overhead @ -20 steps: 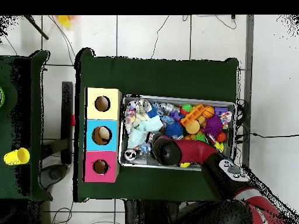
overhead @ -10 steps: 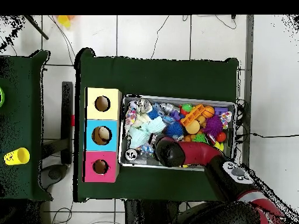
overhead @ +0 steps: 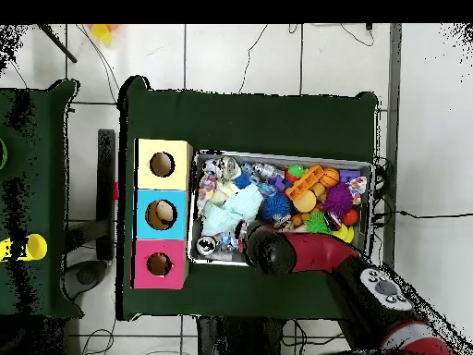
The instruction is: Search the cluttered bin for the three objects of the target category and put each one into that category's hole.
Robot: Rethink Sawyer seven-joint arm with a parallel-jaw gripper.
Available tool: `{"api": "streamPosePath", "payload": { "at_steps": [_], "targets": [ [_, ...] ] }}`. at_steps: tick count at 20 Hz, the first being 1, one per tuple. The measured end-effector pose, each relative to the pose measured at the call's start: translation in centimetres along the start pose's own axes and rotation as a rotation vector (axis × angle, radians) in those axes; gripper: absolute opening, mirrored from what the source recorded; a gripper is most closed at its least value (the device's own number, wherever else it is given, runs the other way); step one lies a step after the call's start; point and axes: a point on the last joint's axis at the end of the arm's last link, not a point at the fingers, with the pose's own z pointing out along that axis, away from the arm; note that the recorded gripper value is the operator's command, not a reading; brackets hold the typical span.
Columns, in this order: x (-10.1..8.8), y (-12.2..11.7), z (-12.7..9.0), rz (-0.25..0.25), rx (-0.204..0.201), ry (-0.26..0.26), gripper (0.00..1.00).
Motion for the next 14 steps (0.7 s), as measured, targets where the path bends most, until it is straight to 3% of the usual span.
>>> {"api": "streamPosePath", "payload": {
  "at_steps": [2, 4, 10, 14],
  "targets": [
    [0.5, -0.3, -2.6, 0.033, 0.015, 0.048, 0.00],
    [1.3, -0.9, -7.0, 0.085, 0.045, 0.143, 0.00],
    [2.4, -3.3, -13.5, 0.165, 0.096, 0.292, 0.00],
    [2.3, -4.4, -14.1, 0.181, 0.098, 0.291, 0.00]
  ]
}}
